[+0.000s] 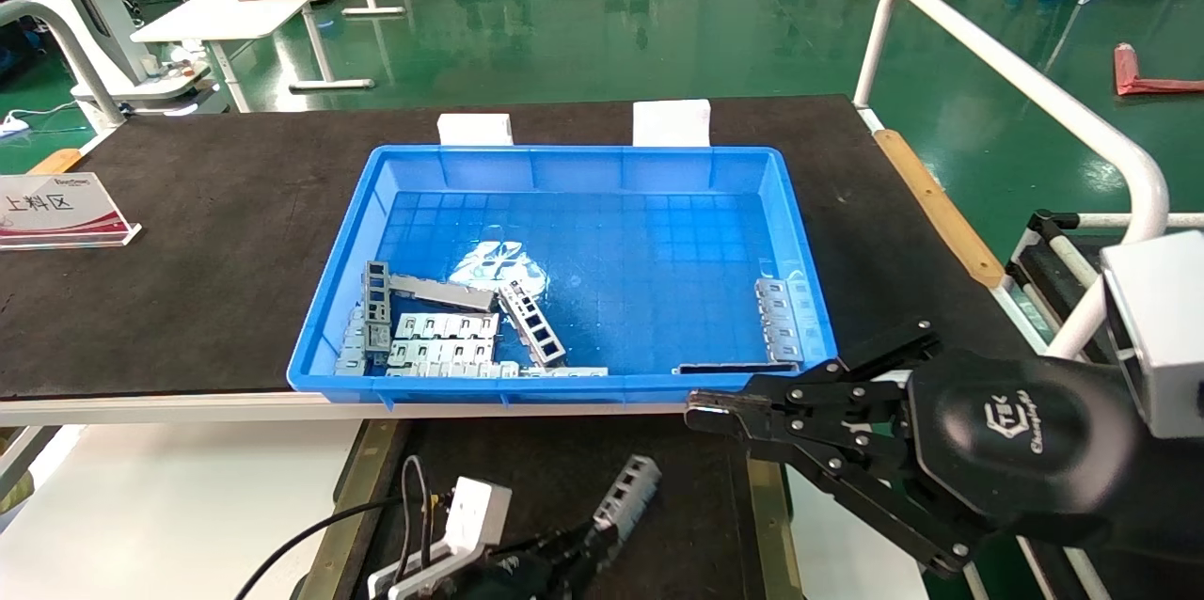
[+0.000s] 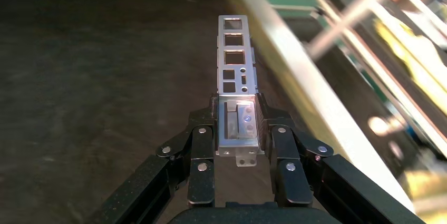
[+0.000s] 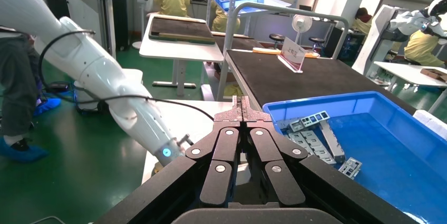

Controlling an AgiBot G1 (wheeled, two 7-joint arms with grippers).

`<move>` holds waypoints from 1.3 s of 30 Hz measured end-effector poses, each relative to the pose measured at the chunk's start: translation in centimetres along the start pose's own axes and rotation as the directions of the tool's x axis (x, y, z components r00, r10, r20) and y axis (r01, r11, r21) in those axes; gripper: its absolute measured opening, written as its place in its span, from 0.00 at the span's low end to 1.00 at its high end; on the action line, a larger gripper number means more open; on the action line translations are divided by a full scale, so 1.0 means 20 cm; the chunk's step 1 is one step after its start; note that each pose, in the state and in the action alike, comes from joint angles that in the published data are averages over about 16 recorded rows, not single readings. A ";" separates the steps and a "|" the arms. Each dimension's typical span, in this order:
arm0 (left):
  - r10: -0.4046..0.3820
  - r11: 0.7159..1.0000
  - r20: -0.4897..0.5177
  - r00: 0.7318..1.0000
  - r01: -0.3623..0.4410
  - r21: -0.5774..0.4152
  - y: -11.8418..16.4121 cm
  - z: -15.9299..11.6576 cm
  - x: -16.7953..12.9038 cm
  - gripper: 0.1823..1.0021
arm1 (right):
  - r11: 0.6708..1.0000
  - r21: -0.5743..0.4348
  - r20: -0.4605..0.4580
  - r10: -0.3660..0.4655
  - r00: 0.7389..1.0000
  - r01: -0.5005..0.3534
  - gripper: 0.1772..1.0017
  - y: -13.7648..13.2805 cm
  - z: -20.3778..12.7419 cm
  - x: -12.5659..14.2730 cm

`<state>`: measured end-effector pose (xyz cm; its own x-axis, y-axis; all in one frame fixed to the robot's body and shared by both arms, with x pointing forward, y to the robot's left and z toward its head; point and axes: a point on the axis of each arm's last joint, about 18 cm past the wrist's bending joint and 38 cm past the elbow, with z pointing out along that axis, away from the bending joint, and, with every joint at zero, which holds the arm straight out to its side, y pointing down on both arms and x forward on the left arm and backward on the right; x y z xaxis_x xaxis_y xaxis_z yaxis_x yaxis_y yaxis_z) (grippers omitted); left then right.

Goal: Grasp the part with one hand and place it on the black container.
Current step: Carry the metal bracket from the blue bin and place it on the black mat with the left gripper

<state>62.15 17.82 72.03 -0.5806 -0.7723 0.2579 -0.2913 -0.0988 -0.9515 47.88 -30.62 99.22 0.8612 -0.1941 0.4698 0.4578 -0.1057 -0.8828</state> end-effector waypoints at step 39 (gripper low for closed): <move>-0.319 0.946 0.249 0.914 0.292 0.140 0.12 0.38 -0.01 0.18 | 1.000 0.000 0.000 0.000 1.000 0.000 0.03 0.00 0.00 0.00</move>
<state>67.37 13.03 68.36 -0.2484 -0.8312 0.4974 -0.3385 -0.4066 -0.8486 47.88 -30.62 99.22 0.8612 -0.1941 0.4698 0.4578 -0.1057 -0.8828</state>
